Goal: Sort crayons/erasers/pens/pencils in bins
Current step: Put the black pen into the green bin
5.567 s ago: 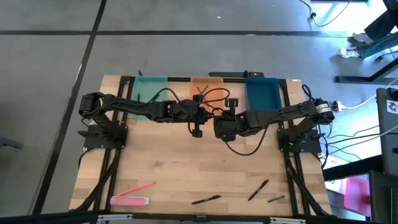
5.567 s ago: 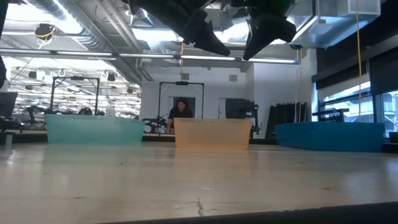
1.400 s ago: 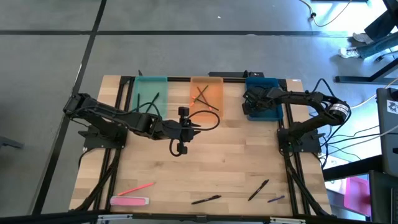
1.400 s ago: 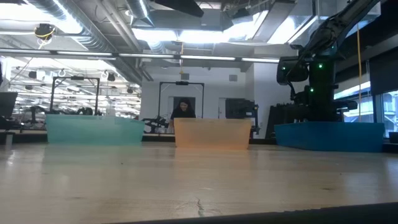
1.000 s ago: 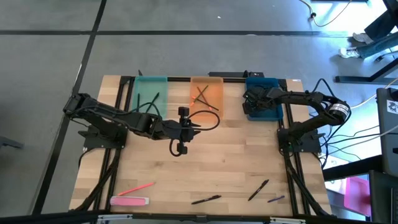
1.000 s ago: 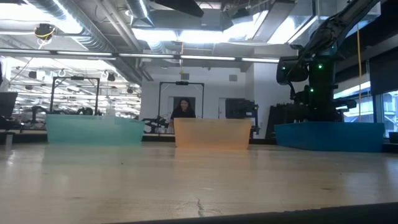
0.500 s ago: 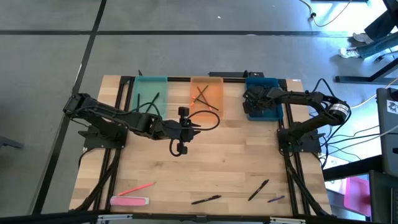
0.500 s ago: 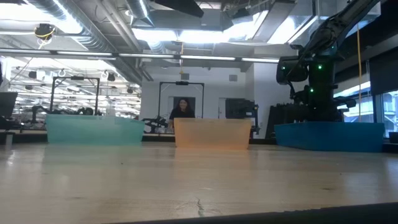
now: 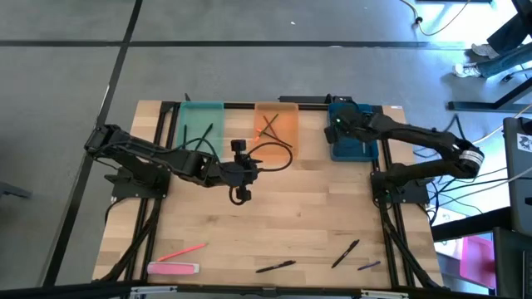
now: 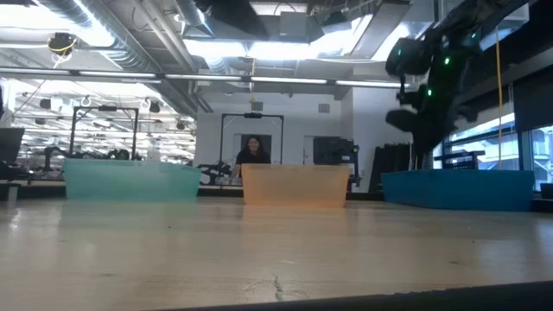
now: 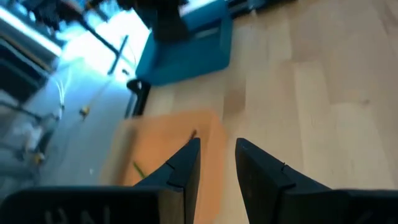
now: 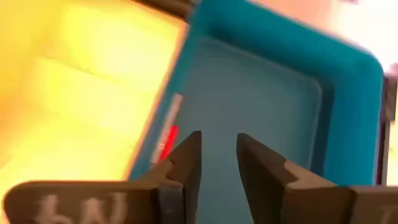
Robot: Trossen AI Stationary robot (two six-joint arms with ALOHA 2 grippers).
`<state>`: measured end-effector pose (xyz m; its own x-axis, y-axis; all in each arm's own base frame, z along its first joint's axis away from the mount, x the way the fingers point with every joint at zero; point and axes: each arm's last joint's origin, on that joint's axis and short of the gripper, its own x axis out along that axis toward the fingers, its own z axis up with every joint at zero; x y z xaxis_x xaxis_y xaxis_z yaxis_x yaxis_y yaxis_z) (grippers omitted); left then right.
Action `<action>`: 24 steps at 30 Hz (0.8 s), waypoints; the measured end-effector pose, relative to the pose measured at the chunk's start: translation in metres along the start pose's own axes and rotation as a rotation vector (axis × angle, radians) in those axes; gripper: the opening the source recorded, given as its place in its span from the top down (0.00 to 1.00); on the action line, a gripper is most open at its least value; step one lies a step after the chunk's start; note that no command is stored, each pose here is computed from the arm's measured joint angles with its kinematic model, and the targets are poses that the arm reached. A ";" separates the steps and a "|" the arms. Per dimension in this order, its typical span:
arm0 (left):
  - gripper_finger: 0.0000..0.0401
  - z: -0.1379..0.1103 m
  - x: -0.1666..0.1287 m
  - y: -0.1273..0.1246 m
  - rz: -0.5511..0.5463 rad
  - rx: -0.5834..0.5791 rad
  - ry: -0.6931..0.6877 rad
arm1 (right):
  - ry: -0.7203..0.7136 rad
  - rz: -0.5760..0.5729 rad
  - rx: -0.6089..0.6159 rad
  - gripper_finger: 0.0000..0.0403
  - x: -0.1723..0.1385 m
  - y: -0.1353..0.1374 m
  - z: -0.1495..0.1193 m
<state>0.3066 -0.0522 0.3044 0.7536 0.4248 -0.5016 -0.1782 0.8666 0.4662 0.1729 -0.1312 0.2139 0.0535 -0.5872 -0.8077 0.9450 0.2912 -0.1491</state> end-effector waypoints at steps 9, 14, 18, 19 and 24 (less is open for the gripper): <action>0.77 -0.026 -0.015 -0.001 -0.005 -0.202 0.225 | -0.204 0.257 -0.409 0.74 -0.052 0.032 -0.016; 0.77 -0.045 -0.041 -0.010 -0.032 -0.288 0.398 | -0.304 0.444 -0.654 0.74 -0.079 0.060 -0.038; 0.77 -0.053 -0.059 -0.024 -0.078 -0.322 0.481 | -0.378 0.609 -0.813 0.74 -0.102 0.077 -0.060; 0.77 -0.054 -0.063 -0.027 -0.094 -0.323 0.491 | -0.396 0.654 -0.847 0.74 -0.108 0.081 -0.066; 0.77 -0.056 -0.082 -0.046 -0.155 -0.323 0.489 | -0.507 0.877 -1.022 0.74 -0.141 0.095 -0.098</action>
<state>0.2178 -0.1118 0.2835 0.4218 0.2923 -0.8583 -0.3300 0.9312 0.1549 0.2238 0.0532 0.2581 0.7980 -0.0751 -0.5980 -0.0819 0.9695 -0.2309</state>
